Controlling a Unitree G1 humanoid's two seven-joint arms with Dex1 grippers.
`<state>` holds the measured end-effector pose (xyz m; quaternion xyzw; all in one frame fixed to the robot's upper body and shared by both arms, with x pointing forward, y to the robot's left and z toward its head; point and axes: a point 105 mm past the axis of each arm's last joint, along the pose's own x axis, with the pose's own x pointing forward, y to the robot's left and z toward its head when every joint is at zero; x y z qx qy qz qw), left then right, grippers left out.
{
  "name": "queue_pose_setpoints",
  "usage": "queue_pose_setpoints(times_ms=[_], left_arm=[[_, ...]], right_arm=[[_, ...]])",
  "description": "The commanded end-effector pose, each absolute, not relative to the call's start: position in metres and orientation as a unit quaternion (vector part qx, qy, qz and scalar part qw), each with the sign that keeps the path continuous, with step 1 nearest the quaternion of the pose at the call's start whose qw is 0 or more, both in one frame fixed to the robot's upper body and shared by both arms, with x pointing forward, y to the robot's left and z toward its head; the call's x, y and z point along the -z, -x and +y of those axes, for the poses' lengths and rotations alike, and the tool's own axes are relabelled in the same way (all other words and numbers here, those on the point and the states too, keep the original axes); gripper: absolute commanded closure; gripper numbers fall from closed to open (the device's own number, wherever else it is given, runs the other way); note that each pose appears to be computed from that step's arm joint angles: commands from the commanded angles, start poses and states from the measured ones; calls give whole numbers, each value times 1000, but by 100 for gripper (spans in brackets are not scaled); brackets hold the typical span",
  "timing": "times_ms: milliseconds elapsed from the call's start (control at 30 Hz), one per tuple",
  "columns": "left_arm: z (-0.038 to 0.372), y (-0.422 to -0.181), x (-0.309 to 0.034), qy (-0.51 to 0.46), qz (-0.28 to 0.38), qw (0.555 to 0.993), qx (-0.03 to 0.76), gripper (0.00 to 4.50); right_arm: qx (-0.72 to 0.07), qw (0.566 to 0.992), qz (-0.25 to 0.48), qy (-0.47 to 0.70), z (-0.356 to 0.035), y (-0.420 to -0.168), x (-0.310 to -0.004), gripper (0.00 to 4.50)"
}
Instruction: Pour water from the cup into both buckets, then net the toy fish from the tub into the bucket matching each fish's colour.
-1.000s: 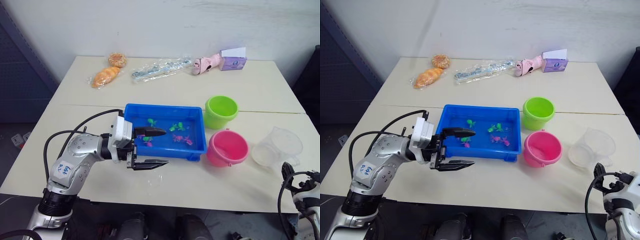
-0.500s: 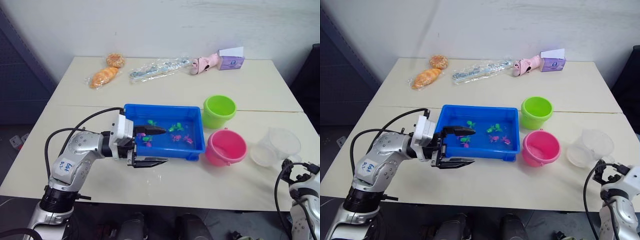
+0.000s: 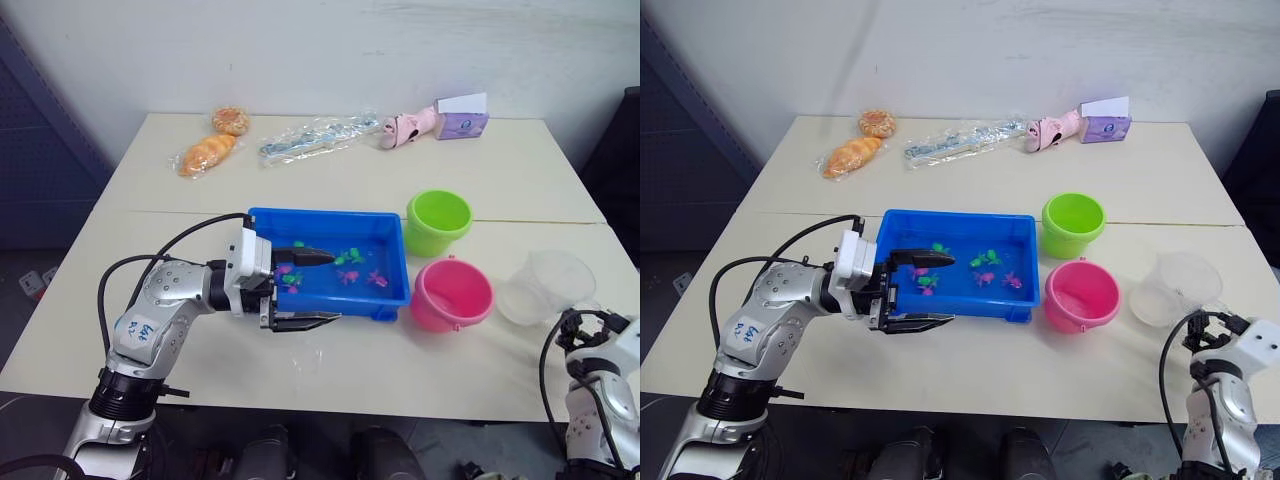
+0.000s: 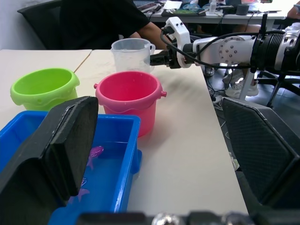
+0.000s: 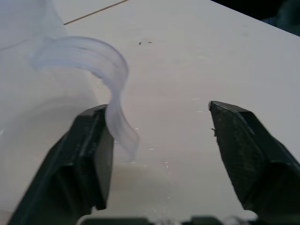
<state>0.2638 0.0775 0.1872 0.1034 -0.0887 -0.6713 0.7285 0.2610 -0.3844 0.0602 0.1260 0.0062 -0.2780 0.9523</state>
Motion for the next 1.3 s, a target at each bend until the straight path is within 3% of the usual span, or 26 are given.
queue_pose_setpoints(times_ms=[33,100,133,367,633,967,1300], left_arm=[[78,-263,-196,-121,-108,725,670,0],[78,-263,-196,-121,-107,725,669,0],[78,-264,-196,-121,-107,725,669,0],[76,-265,-195,-114,-110,728,667,0],[75,-262,-191,-95,-104,729,670,0],[64,-265,-187,-49,-87,728,678,0],[56,-270,-191,-35,-87,718,690,0]], right_arm=[[279,953,-31,-115,-393,-260,-76,352],[274,954,-42,-112,-392,-260,-80,440],[271,955,-46,-113,-392,-260,-81,446],[262,958,-70,-90,-394,-254,-101,446],[197,972,-80,101,-377,-242,-171,446],[149,924,-66,345,-341,-245,-219,446],[100,872,-69,474,-314,-259,-231,446]])
